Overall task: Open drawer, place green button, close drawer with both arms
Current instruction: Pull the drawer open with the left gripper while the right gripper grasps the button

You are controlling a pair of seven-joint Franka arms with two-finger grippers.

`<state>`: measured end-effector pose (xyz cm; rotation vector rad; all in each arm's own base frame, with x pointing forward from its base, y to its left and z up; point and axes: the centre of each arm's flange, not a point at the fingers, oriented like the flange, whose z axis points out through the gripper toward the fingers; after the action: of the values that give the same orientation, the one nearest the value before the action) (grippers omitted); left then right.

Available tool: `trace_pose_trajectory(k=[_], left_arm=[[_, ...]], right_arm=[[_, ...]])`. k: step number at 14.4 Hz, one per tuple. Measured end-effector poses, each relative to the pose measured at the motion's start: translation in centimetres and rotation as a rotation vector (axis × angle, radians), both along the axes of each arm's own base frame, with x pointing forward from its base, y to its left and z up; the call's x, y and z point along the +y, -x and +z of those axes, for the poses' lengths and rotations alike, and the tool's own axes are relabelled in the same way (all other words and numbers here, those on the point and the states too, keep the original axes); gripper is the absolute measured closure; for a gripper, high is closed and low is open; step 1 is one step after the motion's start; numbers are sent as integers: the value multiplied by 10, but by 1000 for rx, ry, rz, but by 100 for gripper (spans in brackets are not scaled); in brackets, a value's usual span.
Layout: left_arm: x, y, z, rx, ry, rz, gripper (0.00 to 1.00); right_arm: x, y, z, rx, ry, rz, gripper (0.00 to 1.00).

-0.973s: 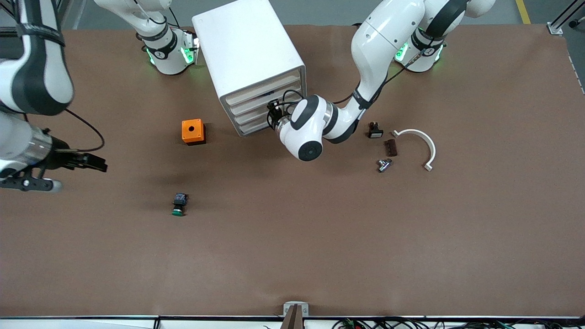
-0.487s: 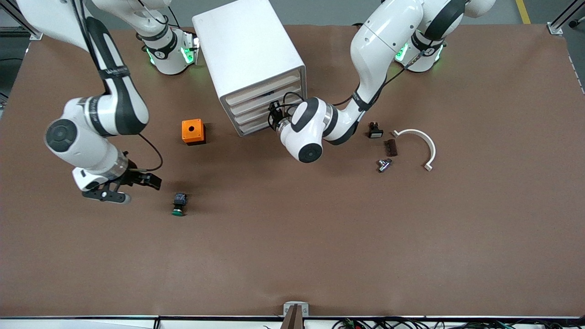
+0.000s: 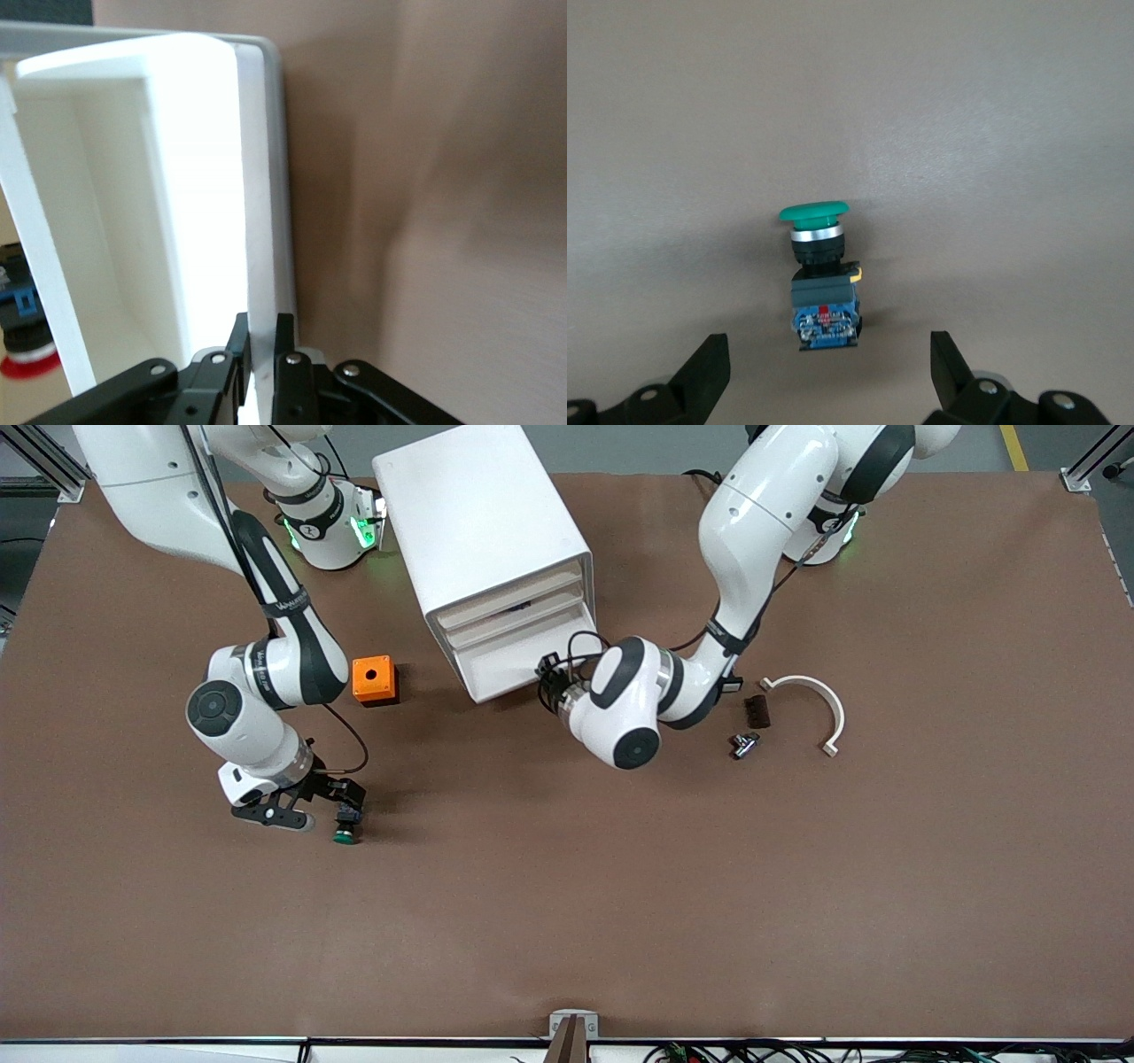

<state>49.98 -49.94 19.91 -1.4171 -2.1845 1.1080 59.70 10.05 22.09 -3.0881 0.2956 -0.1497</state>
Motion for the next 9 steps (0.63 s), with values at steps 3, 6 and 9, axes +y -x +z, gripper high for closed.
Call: trace_pose_trajectory(k=[3, 6, 9], left_arm=[[29, -36, 7, -51, 40, 35, 86], [34, -54, 16, -122, 69, 63, 71], [30, -60, 29, -148, 86, 65, 40]], right_arm=[[0, 0, -17, -10, -1, 0, 0], [11, 4, -32, -10, -3, -5, 0], [28, 10, -42, 0, -3, 7, 0]])
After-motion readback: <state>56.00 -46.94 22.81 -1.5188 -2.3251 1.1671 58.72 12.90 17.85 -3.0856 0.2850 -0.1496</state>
